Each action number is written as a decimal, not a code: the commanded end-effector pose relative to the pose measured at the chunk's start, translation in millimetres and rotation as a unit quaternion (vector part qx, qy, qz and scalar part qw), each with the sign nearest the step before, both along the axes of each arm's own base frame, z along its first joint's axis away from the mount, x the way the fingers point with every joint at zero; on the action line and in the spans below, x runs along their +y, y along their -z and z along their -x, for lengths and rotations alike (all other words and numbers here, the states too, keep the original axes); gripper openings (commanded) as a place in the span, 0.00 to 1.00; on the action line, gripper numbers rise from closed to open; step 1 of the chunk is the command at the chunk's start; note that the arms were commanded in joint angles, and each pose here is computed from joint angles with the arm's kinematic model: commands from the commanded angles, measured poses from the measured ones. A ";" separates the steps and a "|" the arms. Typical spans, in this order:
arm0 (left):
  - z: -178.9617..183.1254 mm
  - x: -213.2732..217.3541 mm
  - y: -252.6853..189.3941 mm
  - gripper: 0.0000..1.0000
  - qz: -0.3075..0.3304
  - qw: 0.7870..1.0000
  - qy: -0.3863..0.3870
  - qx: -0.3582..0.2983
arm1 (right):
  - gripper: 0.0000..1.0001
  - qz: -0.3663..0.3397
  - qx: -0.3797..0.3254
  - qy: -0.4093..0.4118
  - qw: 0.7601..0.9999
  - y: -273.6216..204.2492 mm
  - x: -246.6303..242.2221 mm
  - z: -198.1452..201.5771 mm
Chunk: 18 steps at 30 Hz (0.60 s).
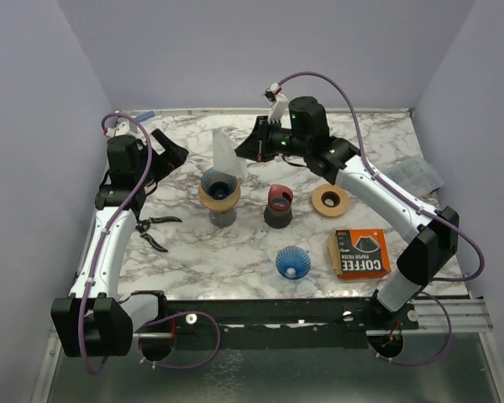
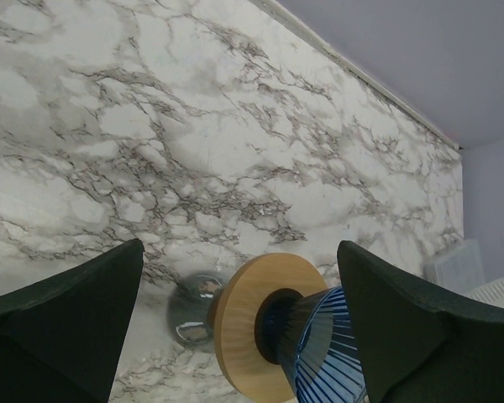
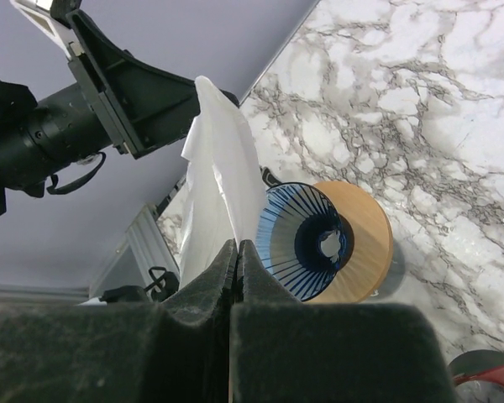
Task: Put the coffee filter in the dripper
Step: Place the coffee filter in the coffee dripper.
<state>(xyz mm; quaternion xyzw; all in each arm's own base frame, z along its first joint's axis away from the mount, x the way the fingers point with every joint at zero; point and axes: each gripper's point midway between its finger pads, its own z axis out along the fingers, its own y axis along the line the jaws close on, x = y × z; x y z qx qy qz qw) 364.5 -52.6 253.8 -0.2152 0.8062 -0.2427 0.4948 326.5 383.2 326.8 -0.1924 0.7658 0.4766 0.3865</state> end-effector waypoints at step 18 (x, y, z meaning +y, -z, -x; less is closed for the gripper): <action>9.1 -24.2 -14.9 0.99 0.065 0.997 0.048 -0.009 | 0.00 0.176 0.014 0.063 0.982 70.3 27.8 -3.2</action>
